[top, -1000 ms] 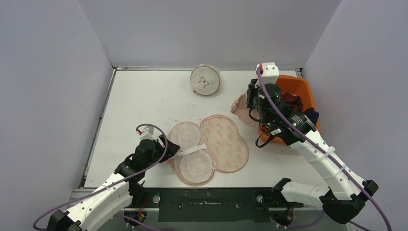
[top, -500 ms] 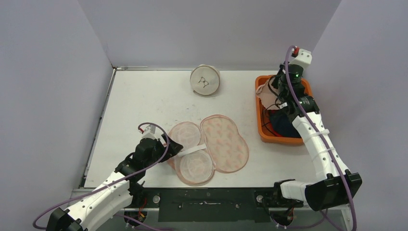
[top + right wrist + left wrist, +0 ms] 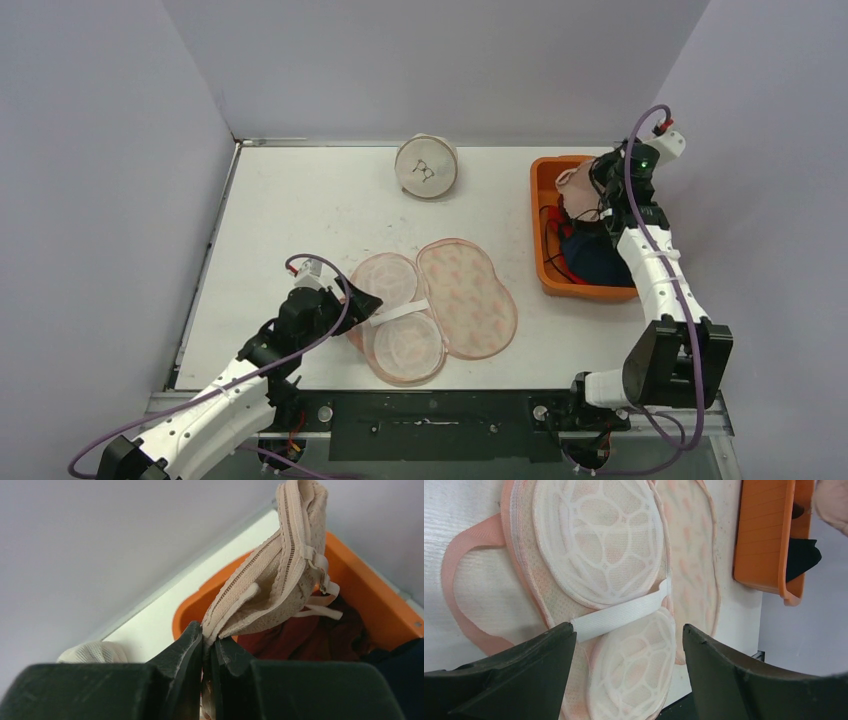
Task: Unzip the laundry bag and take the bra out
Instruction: Place the bra in the bin.
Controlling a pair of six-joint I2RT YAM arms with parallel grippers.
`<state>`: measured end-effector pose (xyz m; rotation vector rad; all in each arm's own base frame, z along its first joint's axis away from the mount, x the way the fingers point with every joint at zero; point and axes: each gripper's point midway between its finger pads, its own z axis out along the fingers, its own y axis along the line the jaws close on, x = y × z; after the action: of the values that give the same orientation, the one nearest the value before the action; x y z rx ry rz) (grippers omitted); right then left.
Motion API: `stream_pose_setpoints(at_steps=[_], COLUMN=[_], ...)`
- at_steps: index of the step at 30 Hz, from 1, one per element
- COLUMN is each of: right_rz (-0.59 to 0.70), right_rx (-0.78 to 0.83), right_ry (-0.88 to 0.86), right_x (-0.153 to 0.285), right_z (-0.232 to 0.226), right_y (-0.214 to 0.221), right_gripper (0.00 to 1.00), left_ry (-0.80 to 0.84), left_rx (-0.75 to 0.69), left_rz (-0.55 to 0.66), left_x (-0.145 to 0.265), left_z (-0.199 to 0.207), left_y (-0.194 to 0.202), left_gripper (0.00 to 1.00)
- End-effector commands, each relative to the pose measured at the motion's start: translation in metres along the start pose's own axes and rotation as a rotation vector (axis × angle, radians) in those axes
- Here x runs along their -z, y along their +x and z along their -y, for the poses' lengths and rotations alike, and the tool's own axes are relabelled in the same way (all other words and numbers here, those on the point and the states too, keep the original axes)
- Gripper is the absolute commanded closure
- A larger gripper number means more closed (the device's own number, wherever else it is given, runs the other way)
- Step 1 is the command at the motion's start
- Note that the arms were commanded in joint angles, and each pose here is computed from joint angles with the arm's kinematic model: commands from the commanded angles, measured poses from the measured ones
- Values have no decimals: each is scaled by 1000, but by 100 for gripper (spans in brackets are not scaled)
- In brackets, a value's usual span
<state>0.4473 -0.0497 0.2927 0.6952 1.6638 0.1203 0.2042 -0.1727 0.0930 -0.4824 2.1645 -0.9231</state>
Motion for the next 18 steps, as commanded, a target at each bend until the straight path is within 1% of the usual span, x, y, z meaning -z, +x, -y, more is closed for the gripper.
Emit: stream_pose_setpoints(at_steps=[1,5,8,11,16,18], right_rz=[-19,-65,-77,-118,-195,-217], right_rx=[-90,-63,-12,48,107,115], right_ry=[-83,-97,-98,-111,-61,-41], right_x=[-18,-21,-19,-15,-10,-8], right_z=[-5,2,3,3,26,37], right_y=[24,47,47,52,80,91], right_gripper=[95,95,95,95,95,93], left_ry=[51,49,55,59,112,116], left_rx=[14,13,7,-1,0,2], left_rz=[16,14,18,7,-5,-12], left_x=[-1,-2,-3,-5,-7,-7], left_z=[9,7,10,13,24,24], left_y=[-3,-2,-4,-3,-2,0], left_gripper=[24,24,24,24,24,24])
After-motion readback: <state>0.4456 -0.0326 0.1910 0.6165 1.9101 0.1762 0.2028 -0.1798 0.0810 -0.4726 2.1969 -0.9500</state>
